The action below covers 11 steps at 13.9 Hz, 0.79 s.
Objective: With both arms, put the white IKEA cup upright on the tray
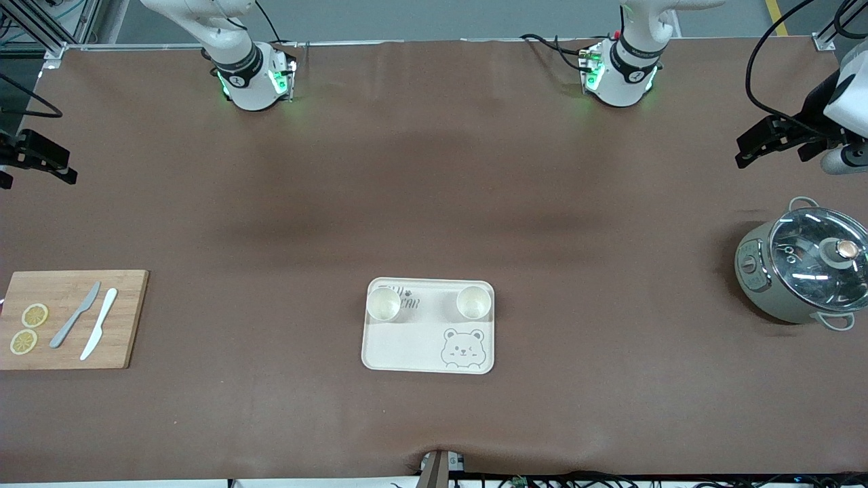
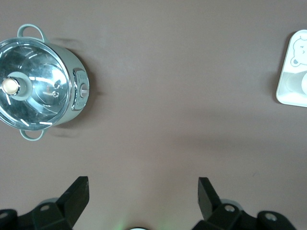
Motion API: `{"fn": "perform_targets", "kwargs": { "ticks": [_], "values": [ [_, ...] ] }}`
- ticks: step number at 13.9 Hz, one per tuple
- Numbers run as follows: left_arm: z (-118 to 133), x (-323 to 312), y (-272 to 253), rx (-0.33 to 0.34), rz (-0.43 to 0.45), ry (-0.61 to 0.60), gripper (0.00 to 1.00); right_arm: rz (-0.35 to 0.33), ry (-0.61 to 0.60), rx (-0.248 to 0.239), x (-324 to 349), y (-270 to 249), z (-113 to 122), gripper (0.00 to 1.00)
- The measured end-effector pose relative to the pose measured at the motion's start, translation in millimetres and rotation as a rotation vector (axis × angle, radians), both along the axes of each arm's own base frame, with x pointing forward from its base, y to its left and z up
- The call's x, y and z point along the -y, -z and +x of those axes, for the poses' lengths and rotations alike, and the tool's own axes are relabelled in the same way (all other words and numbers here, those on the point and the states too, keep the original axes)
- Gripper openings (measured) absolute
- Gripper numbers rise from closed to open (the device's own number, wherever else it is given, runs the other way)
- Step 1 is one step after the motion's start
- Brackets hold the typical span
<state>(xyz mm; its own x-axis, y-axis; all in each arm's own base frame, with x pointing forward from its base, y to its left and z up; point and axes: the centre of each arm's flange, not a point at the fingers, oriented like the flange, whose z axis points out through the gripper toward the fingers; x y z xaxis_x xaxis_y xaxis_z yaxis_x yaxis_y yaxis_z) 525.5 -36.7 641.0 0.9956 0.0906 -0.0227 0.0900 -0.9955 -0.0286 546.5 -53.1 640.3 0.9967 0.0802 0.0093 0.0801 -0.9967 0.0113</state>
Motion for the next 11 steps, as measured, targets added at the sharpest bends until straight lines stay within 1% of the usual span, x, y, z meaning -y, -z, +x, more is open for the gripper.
{"fn": "perform_targets", "kwargs": {
  "ticks": [4,11],
  "values": [
    [-0.4,1.6,-0.1,-0.005,-0.001,0.004,1.0,0.0,0.0,0.0,0.1,0.0,0.0,1.0],
    [14.2,6.9,4.2,-0.007,-0.004,0.013,1.0,0.0,0.003,0.0,1.8,0.0,-0.2,1.0]
  ]
}}
